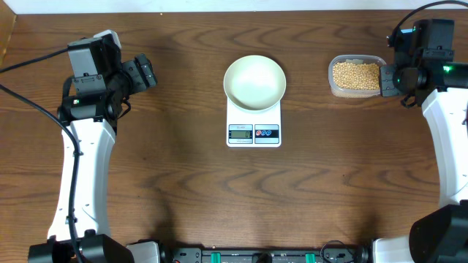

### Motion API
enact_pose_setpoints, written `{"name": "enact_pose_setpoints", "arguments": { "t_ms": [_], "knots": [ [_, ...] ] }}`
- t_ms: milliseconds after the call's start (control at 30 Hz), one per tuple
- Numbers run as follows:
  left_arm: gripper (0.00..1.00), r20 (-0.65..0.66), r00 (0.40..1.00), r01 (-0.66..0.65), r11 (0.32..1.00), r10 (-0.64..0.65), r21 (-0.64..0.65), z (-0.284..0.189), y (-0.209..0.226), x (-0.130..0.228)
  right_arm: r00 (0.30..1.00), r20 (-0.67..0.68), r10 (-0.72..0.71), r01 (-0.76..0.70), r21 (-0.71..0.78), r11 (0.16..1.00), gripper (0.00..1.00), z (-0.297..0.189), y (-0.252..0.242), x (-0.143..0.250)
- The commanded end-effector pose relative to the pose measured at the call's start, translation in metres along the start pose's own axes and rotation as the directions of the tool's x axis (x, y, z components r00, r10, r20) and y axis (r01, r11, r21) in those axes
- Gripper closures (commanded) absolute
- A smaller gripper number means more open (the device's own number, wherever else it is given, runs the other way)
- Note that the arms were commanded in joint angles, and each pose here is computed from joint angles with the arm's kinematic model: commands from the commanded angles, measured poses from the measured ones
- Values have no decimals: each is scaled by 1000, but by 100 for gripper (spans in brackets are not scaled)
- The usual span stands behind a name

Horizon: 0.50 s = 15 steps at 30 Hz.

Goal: Scoop item into bowl and weigh 50g on scale

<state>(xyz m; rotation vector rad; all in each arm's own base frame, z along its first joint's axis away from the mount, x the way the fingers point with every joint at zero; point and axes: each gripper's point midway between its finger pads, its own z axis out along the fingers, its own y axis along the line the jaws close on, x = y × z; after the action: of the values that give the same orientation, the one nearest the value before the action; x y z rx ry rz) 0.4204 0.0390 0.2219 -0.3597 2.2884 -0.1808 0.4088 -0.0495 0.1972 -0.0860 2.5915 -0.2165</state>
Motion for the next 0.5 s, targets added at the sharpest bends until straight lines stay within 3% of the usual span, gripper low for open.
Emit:
{"name": "enact_pose_setpoints", "arguments": {
  "t_ms": [0, 467],
  "knots": [
    [9, 10, 1000, -13, 1000, 14, -12, -2, 2, -4, 1000, 4, -17, 17, 8, 1000, 99, 0, 0, 0],
    [10, 10, 1000, -13, 1000, 14, -12, -2, 2, -4, 999, 22, 46, -46, 5, 999, 99, 16, 1, -9]
  ]
}}
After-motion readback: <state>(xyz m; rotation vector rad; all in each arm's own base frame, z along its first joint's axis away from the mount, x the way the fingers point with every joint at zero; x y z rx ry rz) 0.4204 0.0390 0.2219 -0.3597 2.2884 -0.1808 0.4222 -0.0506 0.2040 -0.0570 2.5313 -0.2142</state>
